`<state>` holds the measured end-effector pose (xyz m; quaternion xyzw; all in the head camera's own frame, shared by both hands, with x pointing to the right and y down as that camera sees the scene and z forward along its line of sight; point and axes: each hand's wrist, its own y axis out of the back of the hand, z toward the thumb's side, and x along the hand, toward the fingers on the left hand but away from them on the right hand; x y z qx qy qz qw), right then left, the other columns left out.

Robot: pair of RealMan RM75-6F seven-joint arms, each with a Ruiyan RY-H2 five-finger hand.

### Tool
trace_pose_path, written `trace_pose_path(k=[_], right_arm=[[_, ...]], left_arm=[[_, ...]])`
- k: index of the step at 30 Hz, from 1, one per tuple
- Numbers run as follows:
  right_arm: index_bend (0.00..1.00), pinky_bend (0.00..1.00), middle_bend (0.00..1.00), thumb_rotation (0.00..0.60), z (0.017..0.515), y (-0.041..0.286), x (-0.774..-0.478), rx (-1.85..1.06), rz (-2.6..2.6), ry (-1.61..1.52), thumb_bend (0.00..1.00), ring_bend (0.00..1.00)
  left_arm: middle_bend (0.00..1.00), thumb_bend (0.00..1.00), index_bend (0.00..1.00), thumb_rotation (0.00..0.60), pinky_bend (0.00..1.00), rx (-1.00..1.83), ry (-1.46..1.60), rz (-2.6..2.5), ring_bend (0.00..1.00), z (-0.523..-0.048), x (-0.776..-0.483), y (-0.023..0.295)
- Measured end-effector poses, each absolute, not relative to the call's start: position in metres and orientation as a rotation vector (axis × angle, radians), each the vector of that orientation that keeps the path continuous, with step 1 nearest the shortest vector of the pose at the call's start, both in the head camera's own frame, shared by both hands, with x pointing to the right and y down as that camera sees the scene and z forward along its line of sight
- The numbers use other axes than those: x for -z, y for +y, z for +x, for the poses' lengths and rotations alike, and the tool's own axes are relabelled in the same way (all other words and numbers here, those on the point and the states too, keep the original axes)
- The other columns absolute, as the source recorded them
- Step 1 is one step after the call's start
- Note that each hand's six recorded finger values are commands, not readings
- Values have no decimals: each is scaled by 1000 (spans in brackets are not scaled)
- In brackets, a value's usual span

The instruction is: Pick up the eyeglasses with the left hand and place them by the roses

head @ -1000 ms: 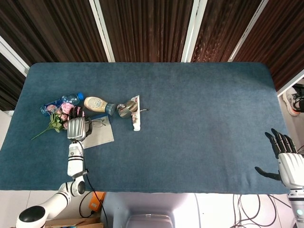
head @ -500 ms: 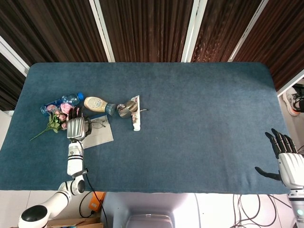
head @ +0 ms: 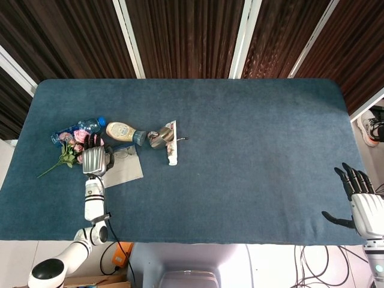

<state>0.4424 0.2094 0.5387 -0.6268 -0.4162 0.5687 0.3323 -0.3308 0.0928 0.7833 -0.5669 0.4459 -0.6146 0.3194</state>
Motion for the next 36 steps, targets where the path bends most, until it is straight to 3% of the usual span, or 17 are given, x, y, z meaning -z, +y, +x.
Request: trace_pose_path(k=[23, 27, 36], right_arm=[[0, 0, 0, 600, 443, 210, -539, -1489, -1641, -1083, 151, 0], [0, 0, 0, 600, 442, 211, -539, -1491, -1639, -1075, 151, 0], [0, 0, 0, 600, 440, 213, -540, -1489, -1643, -1064, 151, 0]], left_arm=[[8, 341, 48, 600, 38, 1582, 1189, -1491, 0, -328, -779, 91], [4, 344, 53, 600, 41, 1538, 1220, -1497, 0, -324, -773, 91], [6, 347, 227, 600, 47, 1360, 1265, -1657, 0, -295, -753, 110]])
